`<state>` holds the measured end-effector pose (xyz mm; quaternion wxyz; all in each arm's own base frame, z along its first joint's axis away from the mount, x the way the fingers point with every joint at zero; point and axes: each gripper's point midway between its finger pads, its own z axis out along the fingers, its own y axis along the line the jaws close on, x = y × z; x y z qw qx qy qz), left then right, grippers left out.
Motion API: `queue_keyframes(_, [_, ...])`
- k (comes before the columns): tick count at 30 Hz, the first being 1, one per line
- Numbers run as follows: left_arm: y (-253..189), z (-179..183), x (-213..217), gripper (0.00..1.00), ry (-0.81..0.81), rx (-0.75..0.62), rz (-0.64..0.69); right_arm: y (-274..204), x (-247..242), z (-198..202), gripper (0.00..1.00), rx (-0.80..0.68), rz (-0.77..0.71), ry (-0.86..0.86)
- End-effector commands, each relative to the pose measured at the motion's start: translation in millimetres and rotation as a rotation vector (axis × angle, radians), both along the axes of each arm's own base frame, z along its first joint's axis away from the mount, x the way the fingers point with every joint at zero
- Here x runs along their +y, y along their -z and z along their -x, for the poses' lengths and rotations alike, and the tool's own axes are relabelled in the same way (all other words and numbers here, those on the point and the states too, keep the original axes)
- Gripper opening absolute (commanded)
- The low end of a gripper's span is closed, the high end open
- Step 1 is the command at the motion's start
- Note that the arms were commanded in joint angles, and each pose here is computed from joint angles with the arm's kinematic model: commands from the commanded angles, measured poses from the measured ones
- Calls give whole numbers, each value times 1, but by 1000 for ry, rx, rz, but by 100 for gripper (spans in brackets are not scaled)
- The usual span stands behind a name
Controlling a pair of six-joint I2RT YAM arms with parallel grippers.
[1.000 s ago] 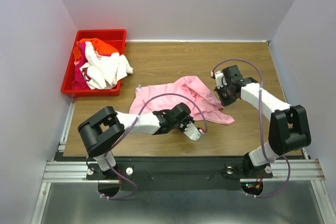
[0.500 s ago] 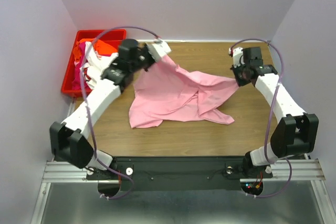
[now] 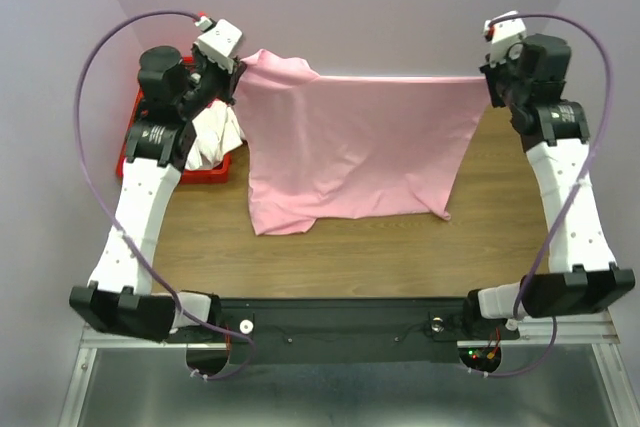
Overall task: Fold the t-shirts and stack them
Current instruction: Flatten the tshirt out
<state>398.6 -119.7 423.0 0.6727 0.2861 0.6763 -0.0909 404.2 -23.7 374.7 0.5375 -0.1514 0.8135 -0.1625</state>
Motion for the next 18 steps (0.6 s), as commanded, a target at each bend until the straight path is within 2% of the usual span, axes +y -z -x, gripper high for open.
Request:
queue_keyframes(1, [-116,81,14,0,-10,-278,134,-99,-23,49,0,-261,41,86])
queue_keyframes(2, [-132,103,20,0,-20,-326,152,-109,-26,59,0,-287,43,98])
queue_keyframes(5, [-150,135,28,0,-39,-388,192,-144,-29,95,1,-394,38,118])
queue_keyframes(11, [-193,228,40,0,-7,-552,260,-206,-37,175,1,-606,36,154])
queue_keyframes(15, [-206,262,43,0,12,-587,285,-234,-41,212,0,-699,51,167])
queue_keyframes(18, [-214,273,47,0,2,-596,310,-240,-43,217,1,-708,78,174])
